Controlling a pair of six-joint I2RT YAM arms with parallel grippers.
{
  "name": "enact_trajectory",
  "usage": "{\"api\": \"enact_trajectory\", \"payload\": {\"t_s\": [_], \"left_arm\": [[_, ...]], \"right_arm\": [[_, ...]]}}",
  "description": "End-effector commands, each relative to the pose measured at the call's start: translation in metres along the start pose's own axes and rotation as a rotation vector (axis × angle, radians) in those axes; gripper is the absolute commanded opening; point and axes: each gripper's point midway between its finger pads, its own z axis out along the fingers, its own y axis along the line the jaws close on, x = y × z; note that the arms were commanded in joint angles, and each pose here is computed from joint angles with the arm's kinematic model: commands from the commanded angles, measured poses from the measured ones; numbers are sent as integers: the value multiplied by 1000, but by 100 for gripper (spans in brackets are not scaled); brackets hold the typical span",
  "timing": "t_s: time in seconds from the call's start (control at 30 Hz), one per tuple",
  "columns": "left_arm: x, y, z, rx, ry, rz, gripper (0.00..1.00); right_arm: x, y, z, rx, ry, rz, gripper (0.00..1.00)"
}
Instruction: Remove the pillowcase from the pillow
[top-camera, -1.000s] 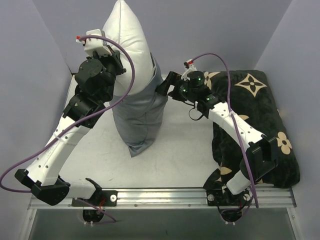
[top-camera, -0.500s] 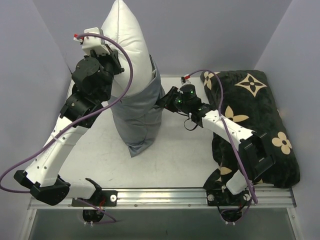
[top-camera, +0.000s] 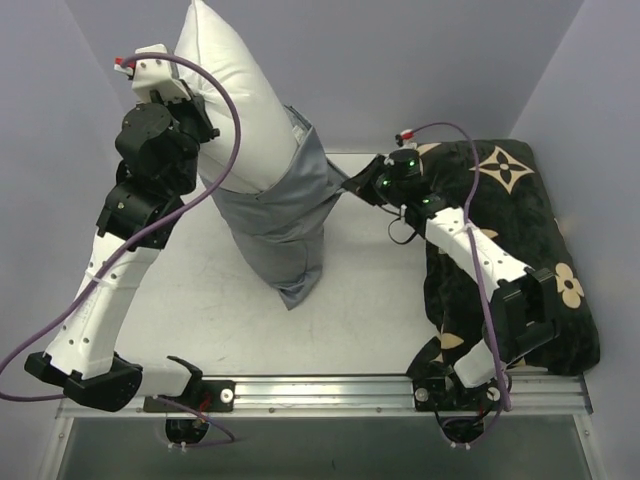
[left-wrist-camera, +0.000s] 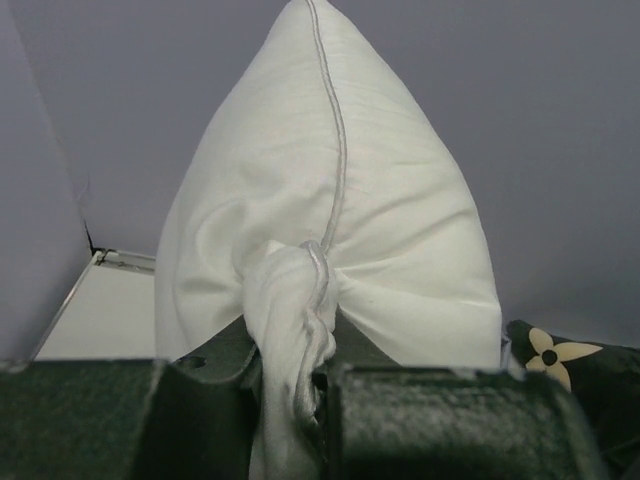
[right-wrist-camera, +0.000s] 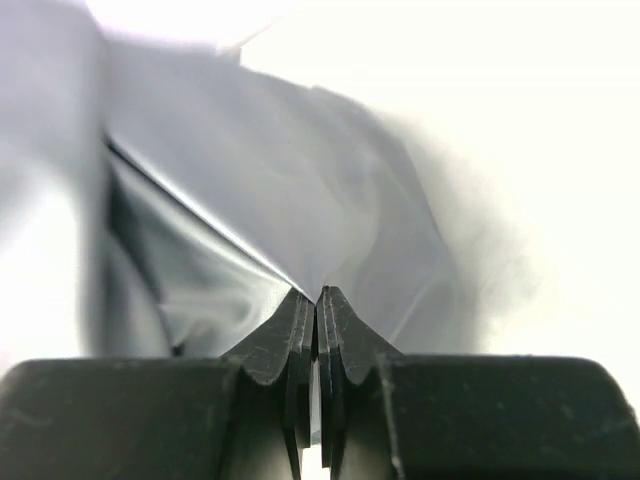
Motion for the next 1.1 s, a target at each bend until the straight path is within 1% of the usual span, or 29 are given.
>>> {"api": "enact_trajectory", "payload": {"t_s": [0.0,0.07,0.1,0.13,0.17,0.2,0.27,0.3,0.33,0.37,0.4,0.43,0.47,0.5,0.53,0.63,0.7,0.73,0.77,0.8,0.83,0.87,0.9,0.93,0.97,1.0,1.03,1.07], "left_arm": [[-67,53,-29,-107,-146,-51,0],[-62,66,-28,-124,-139,-63,0],[-60,82,-26,-168,-135,-57,0],[-55,90,-23,-188,-127,-59,0],[-39,93,-20,-176,-91,-76,0],[-37,115,-17,-226,-93,-83,0],[-22,133,-16,-265,-69,-123,0],[4,146,-12,-306,-21,-122,0],[17,163,-10,-358,-5,-131,0],[25,167,-10,-369,-11,-172,0],[47,171,-8,-376,24,-184,0],[87,189,-5,-420,95,-187,0],[106,195,-6,-437,118,-213,0],[119,199,-4,-448,123,-223,0],[151,212,-6,-487,175,-229,0],[186,233,-8,-558,221,-225,0],[196,240,-8,-590,231,-215,0],[199,242,-8,-600,229,-217,0],[201,246,-9,-620,226,-212,0],[202,248,-10,-632,226,-211,0],[202,249,-10,-639,223,-213,0],[203,251,-9,-650,224,-208,0],[204,251,-8,-653,225,-210,0],[204,251,-7,-658,228,-216,0],[206,250,-5,-660,241,-219,0],[206,249,-3,-657,242,-223,0],[206,248,-1,-657,244,-232,0],[209,248,0,-656,253,-234,0]], "right_arm": [[-74,-62,-43,246,-172,6,0],[-94,-80,-60,298,-206,29,0],[-100,-84,-65,310,-219,34,0],[-102,-88,-68,315,-221,45,0],[-109,-94,-74,322,-238,60,0],[-107,-98,-75,325,-233,69,0],[-106,-97,-75,318,-220,64,0],[-104,-96,-73,307,-205,61,0],[-103,-88,-69,284,-192,53,0],[-95,-83,-62,261,-153,31,0],[-92,-77,-60,249,-142,4,0],[-81,-58,-54,218,-119,-46,0],[-75,-58,-52,240,-109,-101,0],[-66,-51,-49,225,-86,-136,0],[-56,-39,-47,196,-62,-163,0],[-33,-28,-43,136,32,-204,0],[-22,-20,-49,102,84,-233,0],[-16,-9,-57,78,96,-266,8],[-9,-11,-65,90,120,-282,33],[-7,-10,-73,100,110,-310,45],[-10,0,-92,78,76,-326,54],[-3,-1,-102,80,83,-329,66],[-6,-2,-112,95,55,-332,70],[-8,2,-133,90,32,-334,72],[-7,-2,-141,102,29,-331,75],[-4,-3,-150,105,27,-330,75],[-2,0,-170,87,6,-324,76],[5,-3,-177,80,8,-323,78]]}}
